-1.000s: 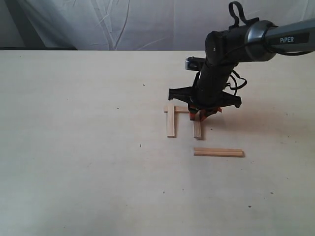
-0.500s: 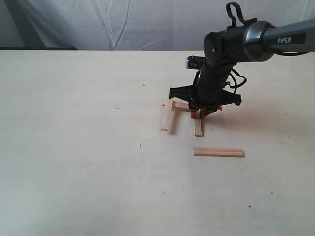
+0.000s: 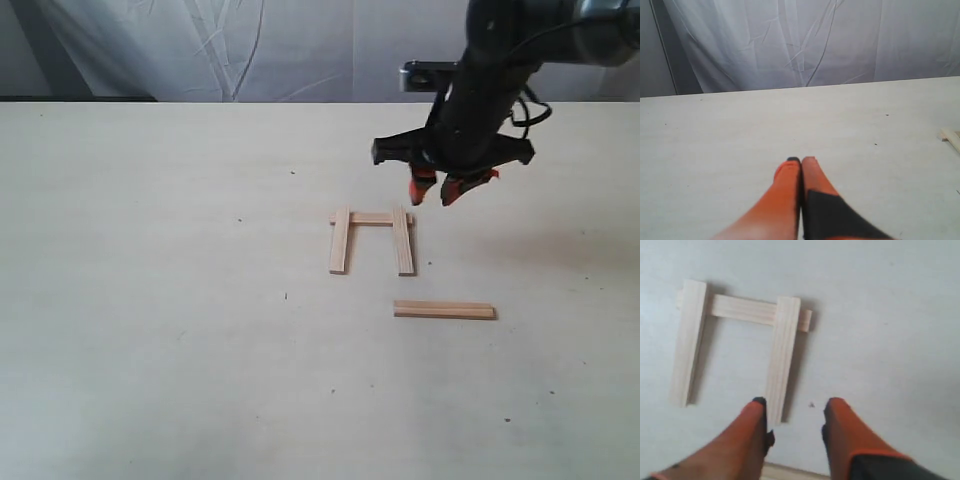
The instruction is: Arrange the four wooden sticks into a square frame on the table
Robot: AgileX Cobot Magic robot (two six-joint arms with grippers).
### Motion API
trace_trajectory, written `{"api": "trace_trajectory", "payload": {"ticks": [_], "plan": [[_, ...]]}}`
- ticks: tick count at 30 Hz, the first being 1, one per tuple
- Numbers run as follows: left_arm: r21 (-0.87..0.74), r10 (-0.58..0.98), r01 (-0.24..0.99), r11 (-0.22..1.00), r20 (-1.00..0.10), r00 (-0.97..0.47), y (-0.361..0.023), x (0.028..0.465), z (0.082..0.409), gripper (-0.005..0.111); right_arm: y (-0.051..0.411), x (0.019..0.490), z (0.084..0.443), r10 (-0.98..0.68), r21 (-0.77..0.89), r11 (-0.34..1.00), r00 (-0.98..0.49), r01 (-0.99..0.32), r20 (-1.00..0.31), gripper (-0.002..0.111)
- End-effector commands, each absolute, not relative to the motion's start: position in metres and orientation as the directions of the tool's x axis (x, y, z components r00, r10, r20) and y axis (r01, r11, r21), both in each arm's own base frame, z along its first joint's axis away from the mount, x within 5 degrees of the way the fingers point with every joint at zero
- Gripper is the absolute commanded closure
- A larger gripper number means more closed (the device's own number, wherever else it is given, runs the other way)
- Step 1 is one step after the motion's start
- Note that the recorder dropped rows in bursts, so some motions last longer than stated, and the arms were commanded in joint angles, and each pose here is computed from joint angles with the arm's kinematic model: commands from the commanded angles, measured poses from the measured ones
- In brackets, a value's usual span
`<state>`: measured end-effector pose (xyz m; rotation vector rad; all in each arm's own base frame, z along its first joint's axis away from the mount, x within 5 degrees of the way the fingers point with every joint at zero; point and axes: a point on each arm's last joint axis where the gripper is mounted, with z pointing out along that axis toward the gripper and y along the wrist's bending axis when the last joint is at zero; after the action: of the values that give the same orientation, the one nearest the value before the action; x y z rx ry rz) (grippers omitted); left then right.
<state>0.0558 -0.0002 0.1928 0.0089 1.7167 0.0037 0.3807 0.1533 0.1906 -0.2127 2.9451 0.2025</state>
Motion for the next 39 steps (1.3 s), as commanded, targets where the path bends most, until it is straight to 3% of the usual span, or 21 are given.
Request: {"api": "trace_trajectory", "payload": {"ticks": [1,2,8,20,23,28,31,33,36,39], "plan": [[0.001,0.003,0.012,1.000,-0.990,-0.144,-0.001,0.056,0.192,0.107,0.117,0.367,0.211,-0.191,0.113,0.971,-0.966,-0.212,-0.174,0.101],[0.001,0.003,0.012,1.000,-0.990,-0.144,-0.001,0.056,0.192,0.107,0.112,0.361,0.211,-0.205,0.109,0.968,-0.962,-0.226,-0.179,0.109],[0.007,0.009,0.013,1.000,-0.990,-0.142,-0.001,0.056,0.192,0.107,0.098,0.324,0.209,-0.418,0.043,0.895,-0.868,-0.444,-0.270,0.108],[0.007,0.009,0.013,1.000,-0.992,-0.128,-0.001,0.056,0.194,0.107,0.099,0.297,0.214,-0.387,0.138,0.887,-0.874,-0.440,-0.295,0.108],[-0.027,-0.026,0.015,1.000,-0.999,-0.042,-0.001,0.056,0.202,0.107,0.100,0.300,0.215,-0.390,0.126,0.885,-0.860,-0.449,-0.330,0.108],[-0.076,-0.080,0.026,0.997,-0.962,0.260,0.000,0.053,0.229,0.107,0.105,0.300,0.217,-0.492,0.124,0.813,-0.785,-0.569,-0.376,0.108],[-0.079,-0.085,0.032,0.996,-0.925,0.370,0.000,0.050,0.239,0.107,0.107,0.300,0.218,-0.504,0.137,0.796,-0.772,-0.589,-0.387,0.108],[-0.082,-0.088,0.034,0.996,-0.909,0.407,0.001,0.049,0.242,0.107,0.107,0.300,0.216,-0.528,0.124,0.784,-0.758,-0.608,-0.382,0.108],[-0.248,-0.250,0.055,0.967,-0.891,0.378,0.004,0.050,0.240,0.107,0.106,0.302,0.208,-0.635,0.077,0.708,-0.681,-0.702,-0.365,0.108],[-0.296,-0.303,0.069,0.953,-0.902,0.307,0.003,0.047,0.267,0.107,0.111,0.304,0.200,-0.689,0.083,0.639,-0.617,-0.765,-0.380,0.108]]}}
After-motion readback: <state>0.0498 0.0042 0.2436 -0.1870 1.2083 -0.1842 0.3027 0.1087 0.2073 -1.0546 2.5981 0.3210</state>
